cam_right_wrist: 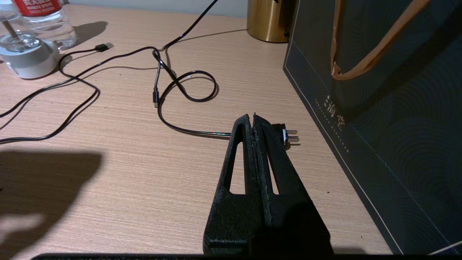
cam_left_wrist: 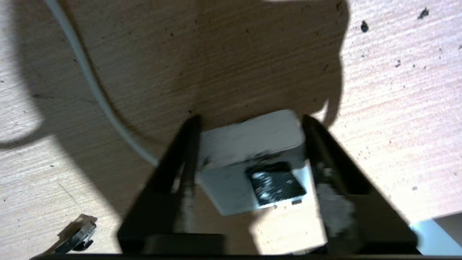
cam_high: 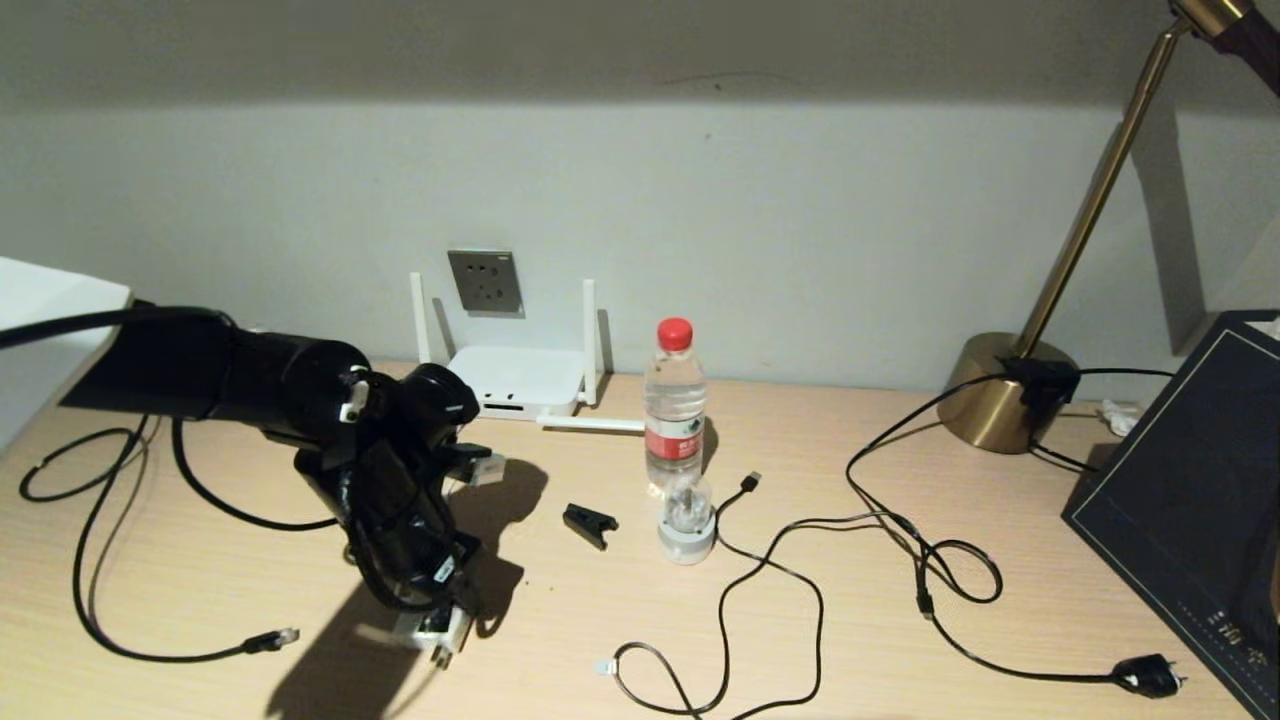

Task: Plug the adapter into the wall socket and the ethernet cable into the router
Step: Pick up plug

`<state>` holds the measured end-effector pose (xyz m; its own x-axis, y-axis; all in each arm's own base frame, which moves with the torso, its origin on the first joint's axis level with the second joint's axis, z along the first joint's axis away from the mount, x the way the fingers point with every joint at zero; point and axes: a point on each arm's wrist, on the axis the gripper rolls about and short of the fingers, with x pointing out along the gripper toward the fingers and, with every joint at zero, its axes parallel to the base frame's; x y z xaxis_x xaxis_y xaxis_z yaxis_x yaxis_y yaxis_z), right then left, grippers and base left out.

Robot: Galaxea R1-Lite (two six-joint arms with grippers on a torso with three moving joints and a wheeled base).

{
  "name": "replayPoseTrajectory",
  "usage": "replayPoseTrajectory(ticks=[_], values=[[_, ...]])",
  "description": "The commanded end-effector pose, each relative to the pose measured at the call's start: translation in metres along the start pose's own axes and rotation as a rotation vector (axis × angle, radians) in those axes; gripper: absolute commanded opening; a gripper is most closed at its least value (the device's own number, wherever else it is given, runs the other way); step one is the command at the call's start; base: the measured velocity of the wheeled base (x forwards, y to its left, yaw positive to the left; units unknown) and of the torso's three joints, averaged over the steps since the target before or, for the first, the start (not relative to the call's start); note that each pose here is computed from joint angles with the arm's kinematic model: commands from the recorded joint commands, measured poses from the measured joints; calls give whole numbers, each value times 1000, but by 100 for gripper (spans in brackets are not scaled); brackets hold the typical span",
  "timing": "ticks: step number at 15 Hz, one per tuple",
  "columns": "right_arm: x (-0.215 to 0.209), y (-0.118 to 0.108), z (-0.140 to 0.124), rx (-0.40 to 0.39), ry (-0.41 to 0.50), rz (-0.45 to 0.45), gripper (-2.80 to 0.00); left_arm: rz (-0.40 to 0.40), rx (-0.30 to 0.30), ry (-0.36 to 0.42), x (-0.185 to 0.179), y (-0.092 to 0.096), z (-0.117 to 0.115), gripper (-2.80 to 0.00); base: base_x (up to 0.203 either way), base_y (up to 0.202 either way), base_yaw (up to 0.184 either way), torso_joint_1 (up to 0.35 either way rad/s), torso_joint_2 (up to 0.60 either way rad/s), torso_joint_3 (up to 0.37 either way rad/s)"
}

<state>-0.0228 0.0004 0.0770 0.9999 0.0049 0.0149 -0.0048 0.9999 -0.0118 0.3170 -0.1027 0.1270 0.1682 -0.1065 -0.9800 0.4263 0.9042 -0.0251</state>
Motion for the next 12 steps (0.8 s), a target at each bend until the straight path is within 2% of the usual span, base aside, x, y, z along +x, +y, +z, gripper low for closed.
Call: replayPoseTrajectory(ticks=[1,3,5,7,10,11,12], values=[[0,0,-1,-1,6,1,-280,-1,2,4,2,-1,-5,-280,0,0,0,0,0,0],[0,0,-1,-1,6,1,-280,1,3,-13,-4,-2,-6,-280,0,0,0,0,0,0],[0,0,-1,-1,6,1,-280,12,3,-73,-24,-4,-9,-280,0,0,0,0,0,0],[0,0,-1,-1,6,1,-280,41,-31,-155,-53,-8,-18,-280,0,0,0,0,0,0],[0,0,-1,-1,6,0,-280,70,-84,-236,-84,-10,-35,-280,0,0,0,0,0,0],[0,0,-1,-1,6,1,-280,76,-91,-257,-92,-9,-41,-280,0,0,0,0,0,0],[0,0,-1,-1,6,0,-280,76,-94,-244,-95,-8,-47,-280,0,0,0,0,0,0]])
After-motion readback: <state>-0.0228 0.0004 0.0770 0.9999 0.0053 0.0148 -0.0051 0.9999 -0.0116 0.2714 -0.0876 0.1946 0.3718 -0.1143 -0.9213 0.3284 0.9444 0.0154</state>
